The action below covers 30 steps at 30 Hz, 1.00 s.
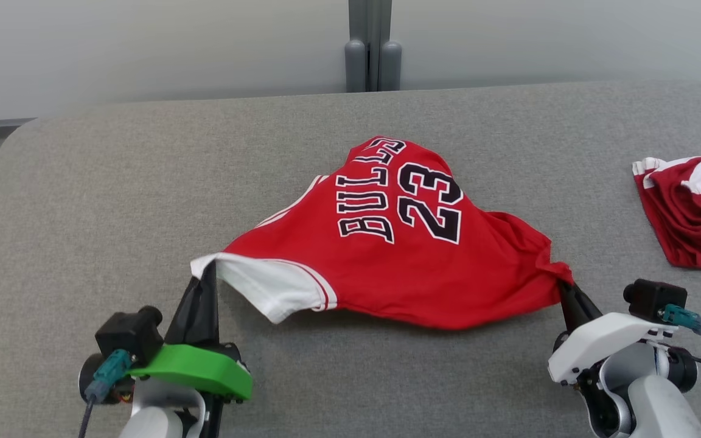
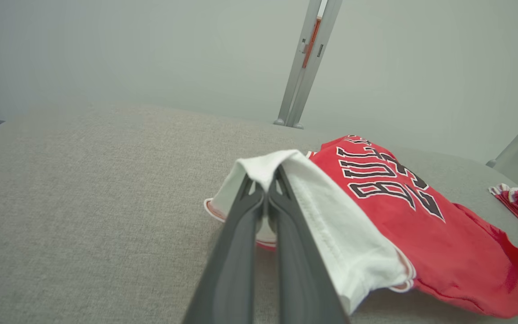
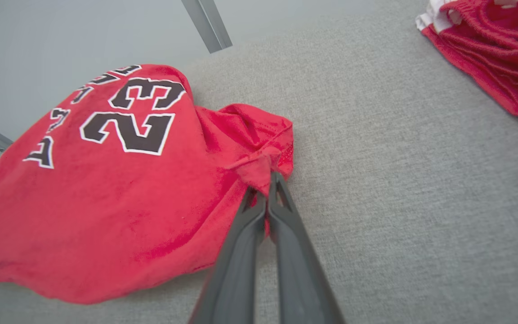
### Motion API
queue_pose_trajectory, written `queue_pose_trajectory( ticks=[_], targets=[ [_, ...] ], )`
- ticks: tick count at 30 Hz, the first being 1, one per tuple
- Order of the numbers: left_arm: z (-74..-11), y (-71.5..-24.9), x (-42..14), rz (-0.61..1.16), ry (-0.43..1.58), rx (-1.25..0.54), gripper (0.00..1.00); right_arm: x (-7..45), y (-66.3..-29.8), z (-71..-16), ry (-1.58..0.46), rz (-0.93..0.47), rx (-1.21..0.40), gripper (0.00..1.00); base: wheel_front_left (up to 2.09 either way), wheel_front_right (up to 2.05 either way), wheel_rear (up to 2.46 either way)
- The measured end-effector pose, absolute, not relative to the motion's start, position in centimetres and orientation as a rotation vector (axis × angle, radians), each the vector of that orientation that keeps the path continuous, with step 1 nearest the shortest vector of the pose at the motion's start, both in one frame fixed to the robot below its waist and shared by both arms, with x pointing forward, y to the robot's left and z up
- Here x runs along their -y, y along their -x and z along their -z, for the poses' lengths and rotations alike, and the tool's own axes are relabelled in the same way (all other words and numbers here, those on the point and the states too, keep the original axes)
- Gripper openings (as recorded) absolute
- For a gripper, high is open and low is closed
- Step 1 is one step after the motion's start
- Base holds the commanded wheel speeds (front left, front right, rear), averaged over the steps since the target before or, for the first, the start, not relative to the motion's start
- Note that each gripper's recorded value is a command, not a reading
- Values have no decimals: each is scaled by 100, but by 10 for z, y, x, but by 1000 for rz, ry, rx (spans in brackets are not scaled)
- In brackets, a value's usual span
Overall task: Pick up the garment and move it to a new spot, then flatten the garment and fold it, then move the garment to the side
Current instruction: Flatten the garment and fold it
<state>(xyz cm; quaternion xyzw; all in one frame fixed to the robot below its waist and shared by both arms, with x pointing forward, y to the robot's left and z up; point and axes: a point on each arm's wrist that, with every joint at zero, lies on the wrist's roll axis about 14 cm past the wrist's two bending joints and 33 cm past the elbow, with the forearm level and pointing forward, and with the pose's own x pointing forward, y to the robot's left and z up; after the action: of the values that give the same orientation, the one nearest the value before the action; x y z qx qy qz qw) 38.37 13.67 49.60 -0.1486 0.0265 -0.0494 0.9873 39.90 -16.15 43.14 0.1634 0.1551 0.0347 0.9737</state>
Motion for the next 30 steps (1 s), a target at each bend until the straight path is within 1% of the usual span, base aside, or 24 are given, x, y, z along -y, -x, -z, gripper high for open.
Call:
queue_pose_trajectory(
  ticks=[5,10,15,21,24,26,28,30],
  targets=[
    [-564,-400,-129,175,287,136,0,157,-410,-498,-394,-119,-127,0,0,0,0],
    [-649,-401,-129,239,207,372,0,161,-407,-576,-431,-166,82,0,0,0,0],
    [-741,-377,-118,327,154,631,0,178,-383,-655,-428,-190,305,0,0,0,0],
    [-814,-338,-100,427,65,852,0,203,-340,-722,-375,-168,508,0,0,0,0],
    [-835,-325,-92,466,24,913,0,214,-323,-742,-333,-141,566,0,0,0,0],
    [-842,-324,-88,483,2,921,0,219,-317,-748,-311,-127,580,0,0,0,0],
    [-843,-332,-85,493,-19,902,0,223,-318,-749,-301,-112,574,0,0,0,0],
    [-836,-350,-81,505,-13,845,0,225,-327,-745,-299,-104,548,0,0,0,0]
  ],
)
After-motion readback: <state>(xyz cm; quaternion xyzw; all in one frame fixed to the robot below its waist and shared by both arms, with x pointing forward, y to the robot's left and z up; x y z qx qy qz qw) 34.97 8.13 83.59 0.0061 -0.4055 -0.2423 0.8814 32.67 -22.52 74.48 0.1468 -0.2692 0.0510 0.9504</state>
